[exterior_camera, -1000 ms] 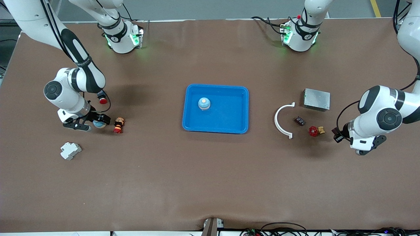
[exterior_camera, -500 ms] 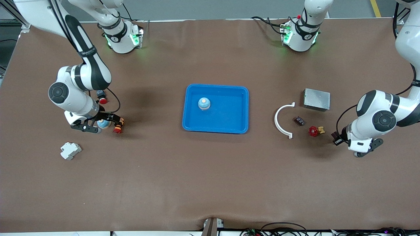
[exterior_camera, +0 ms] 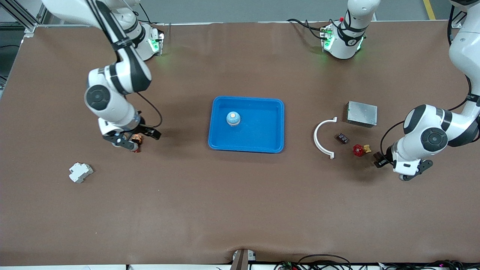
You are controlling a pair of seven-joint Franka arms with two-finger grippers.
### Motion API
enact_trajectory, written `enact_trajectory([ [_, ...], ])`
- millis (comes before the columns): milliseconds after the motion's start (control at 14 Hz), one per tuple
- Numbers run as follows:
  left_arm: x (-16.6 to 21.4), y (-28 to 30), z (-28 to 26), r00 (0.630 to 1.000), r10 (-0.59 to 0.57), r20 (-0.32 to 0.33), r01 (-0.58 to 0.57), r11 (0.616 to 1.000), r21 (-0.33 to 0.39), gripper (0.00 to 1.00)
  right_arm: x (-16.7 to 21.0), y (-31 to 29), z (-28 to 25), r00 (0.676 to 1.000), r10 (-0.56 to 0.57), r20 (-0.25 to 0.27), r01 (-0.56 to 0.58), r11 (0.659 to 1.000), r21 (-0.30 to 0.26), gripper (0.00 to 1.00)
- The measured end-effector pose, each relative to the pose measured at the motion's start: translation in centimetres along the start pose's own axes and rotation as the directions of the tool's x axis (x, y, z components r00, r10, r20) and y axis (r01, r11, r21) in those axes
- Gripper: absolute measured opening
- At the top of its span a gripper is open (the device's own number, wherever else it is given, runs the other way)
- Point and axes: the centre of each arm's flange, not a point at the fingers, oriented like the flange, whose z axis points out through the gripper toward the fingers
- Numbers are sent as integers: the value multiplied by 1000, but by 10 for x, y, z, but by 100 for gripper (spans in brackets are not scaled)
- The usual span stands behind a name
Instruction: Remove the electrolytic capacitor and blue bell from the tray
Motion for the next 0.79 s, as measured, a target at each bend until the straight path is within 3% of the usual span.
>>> enact_trajectory([
  [143, 2, 6, -12, 1000, 3, -16, -4, 1000, -13, 95, -28, -35, -5, 999, 50, -10, -50, 999, 8, 100],
  [214, 1, 13, -23, 1000, 13, -22, -14, 1000, -15, 100, -43, -52, -8, 997, 75, -15, -75, 997, 13, 100],
  [571, -11, 42, -109, 999, 33, -19, -32, 998, 47, 100, -120, -125, -23, 984, 174, -31, -172, 984, 52, 100],
  [786, -17, 56, -148, 999, 39, -28, -39, 999, 27, 100, -144, -151, -15, 971, 235, -34, -230, 967, 108, 100],
])
